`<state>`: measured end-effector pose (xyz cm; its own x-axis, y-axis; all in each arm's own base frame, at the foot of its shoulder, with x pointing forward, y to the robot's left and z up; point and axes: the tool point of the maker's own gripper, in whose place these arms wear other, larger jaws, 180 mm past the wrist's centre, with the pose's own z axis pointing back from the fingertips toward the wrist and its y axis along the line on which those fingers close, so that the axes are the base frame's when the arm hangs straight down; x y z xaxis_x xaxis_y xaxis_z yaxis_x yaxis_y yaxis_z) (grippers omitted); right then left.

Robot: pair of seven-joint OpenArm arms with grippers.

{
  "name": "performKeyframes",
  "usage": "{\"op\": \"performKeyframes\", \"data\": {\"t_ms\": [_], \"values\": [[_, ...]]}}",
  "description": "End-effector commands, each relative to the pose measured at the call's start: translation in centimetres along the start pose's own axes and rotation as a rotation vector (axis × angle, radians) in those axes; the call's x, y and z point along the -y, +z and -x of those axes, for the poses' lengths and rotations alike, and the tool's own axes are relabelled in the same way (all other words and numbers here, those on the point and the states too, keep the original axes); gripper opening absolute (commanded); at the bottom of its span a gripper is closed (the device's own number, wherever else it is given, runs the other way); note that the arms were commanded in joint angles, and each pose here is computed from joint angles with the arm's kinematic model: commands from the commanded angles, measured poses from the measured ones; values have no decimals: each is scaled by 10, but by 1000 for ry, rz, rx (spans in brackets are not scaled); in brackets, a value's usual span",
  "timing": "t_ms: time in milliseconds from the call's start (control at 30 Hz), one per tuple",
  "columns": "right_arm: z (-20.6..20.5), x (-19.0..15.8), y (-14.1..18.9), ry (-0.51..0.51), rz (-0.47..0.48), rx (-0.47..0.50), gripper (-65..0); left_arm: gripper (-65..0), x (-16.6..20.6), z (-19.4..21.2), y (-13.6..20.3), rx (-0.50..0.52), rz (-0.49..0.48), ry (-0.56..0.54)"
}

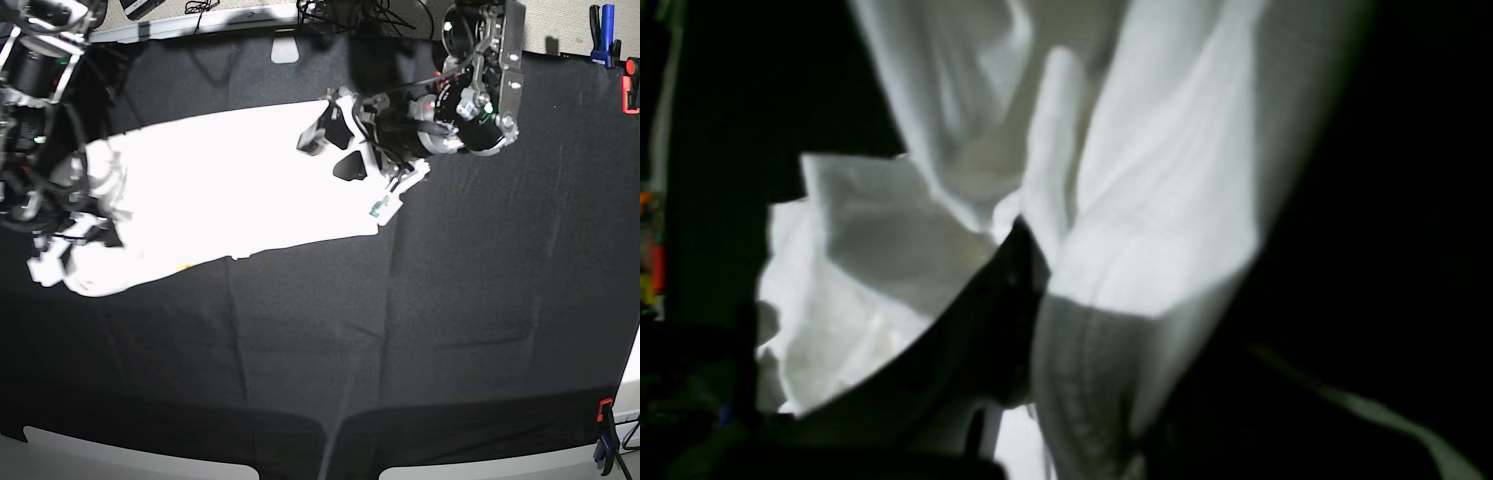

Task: Layout the t-shirt on the table in an organized manner, then fold the t-shirt properly

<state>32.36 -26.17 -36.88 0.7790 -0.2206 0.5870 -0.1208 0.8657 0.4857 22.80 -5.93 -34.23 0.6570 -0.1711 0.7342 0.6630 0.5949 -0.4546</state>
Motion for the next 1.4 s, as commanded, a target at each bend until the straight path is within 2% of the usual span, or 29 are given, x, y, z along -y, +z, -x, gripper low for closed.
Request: {"op": "performKeyframes", "data": {"t_ms": [0,100,233,333,467,667,833,1067,1233,1367], "values": [[-21,-9,5,23,-24,63,-650,-289,5,-16,1,56,20,-16],[-20,-27,-4,29,-60,82,-650,-300,-6,-10,2,16,-42,-56],[-24,-53,-2,75,-99,127,-650,-325,-32,-10,14,-42,-221,-139],[-22,-71,0,109,-114,148,-650,-330,-41,-29,31,-10,-329,-186],[-15,-97,-2,117,-151,176,-650,-330,-34,-59,51,81,-385,-222],[-16,-133,-6,114,-212,231,-650,-330,-47,-55,67,58,-506,-192],[-4,-168,-25,116,-297,199,-650,-330,-50,-45,69,17,-524,-184],[28,-249,-56,201,-487,80,-650,-330,-50,-45,69,16,-524,-184],[56,-272,-73,326,-484,-30,-650,-330,-51,-44,69,16,-525,-184],[60,-276,-75,347,-482,-49,-650,-330,-53,-43,71,7,-531,-194]]}}
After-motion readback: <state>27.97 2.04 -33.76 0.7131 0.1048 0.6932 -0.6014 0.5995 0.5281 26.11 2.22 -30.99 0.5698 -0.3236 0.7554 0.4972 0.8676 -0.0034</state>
